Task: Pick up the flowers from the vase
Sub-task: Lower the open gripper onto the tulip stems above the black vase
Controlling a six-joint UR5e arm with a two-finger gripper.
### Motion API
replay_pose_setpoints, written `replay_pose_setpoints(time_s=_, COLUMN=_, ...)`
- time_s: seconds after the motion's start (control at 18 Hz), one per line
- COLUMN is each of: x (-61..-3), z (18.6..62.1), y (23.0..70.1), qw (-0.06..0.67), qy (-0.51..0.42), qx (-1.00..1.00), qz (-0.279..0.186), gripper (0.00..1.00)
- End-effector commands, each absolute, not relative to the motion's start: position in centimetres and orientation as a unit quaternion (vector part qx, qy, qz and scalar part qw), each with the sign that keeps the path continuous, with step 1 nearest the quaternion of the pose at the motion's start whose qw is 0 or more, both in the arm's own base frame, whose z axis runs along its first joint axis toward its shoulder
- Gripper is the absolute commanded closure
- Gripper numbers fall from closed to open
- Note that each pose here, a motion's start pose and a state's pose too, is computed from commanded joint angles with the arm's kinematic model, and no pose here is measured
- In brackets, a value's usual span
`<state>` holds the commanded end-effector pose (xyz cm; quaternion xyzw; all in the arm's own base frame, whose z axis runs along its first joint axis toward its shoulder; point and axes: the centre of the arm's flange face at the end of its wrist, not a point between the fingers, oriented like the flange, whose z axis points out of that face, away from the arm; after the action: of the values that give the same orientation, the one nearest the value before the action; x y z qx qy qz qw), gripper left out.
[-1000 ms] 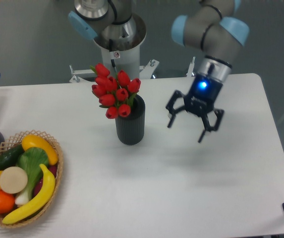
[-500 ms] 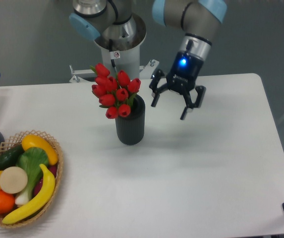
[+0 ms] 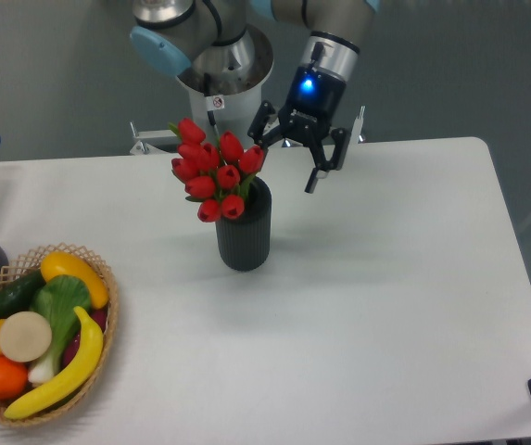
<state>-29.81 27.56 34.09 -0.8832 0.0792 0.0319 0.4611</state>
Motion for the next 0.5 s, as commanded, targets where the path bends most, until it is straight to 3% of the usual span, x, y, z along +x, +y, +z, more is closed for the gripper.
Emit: replay_pose_setpoints(time_s=0.5, x=-28.5, z=32.9, y=28.4, qw=0.465, qy=0.076, qx=-0.882, qz=-0.005, gripper=0.0)
